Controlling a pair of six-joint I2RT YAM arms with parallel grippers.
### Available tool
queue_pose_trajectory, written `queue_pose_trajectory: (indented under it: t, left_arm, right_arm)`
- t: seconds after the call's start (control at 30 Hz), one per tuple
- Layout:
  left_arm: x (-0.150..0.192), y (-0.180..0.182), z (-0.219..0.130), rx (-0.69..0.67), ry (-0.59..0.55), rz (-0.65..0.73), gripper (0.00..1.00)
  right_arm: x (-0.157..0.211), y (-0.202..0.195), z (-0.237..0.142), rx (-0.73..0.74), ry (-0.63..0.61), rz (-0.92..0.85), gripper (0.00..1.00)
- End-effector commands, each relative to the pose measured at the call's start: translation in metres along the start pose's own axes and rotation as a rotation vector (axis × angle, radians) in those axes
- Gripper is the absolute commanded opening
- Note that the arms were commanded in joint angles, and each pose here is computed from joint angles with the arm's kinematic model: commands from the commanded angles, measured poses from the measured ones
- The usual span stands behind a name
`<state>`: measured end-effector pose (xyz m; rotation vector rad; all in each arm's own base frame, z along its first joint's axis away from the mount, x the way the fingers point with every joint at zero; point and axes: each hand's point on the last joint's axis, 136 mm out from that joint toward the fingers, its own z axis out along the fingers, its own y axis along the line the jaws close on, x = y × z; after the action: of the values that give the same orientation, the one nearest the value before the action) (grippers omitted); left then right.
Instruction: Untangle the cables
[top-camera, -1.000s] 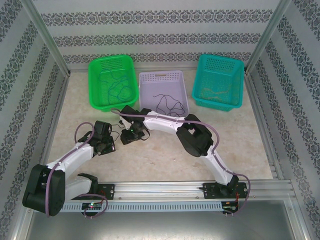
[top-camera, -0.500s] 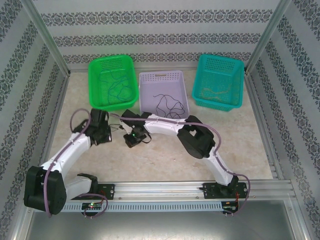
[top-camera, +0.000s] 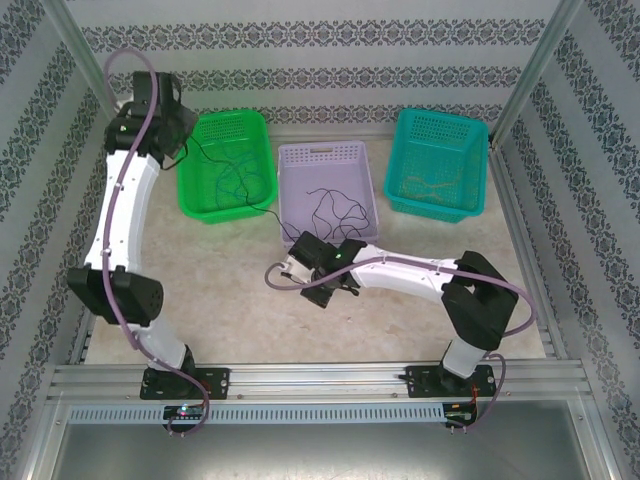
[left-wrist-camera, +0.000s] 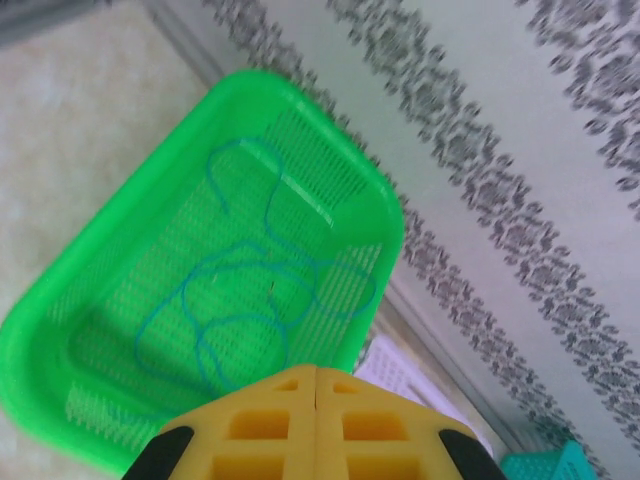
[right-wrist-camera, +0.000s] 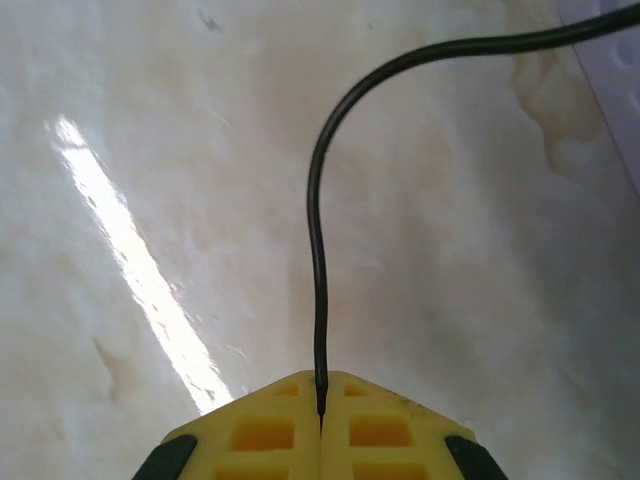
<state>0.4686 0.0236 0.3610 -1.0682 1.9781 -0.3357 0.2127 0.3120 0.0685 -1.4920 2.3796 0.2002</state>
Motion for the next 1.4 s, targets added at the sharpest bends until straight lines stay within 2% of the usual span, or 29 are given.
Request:
queue_pose_trajectory:
  t: [0.0, 0.23, 0.47, 0.6, 0.93, 1.13, 1.37]
  left_arm:
    - [-0.025, 0.004, 0.010, -0.033, -0.023, 0.124, 0.00]
    - [-0.072, -0.022, 0.029, 0.029, -0.134, 0.134, 0.00]
    - [-0.113, -0.005, 0.046, 0.009, -0.218, 0.078, 0.00]
    - [-0.117, 0.005, 0.055, -0.004, -0.204, 0.053, 0.00]
    - [-0.107, 0.002, 0.074, 0.025, -0.157, 0.045, 0.00]
    - [-0.079, -0.022, 0.083, 0.126, -0.049, 0.042, 0.00]
    - [0.020, -0.105, 0.093, 0.326, 0.120, 0.115, 0.00]
  right_arm:
    - [0.013, -0.014, -0.005, 0.104, 0.014, -0.099, 0.00]
    - [0.034, -0.019, -0.013, 0.161, 0.038, -0.166, 0.00]
    - [0.057, -0.020, -0.019, 0.183, 0.054, -0.095, 0.00]
    - [0.070, -0.019, -0.025, 0.181, 0.055, -0.059, 0.00]
    - [0.077, -0.028, -0.043, 0.201, 0.010, -0.002, 0.00]
    - [0.066, -0.050, -0.062, 0.206, -0.075, 0.135, 0.00]
    - [0.033, -0.094, -0.110, 0.216, -0.262, 0.312, 0.00]
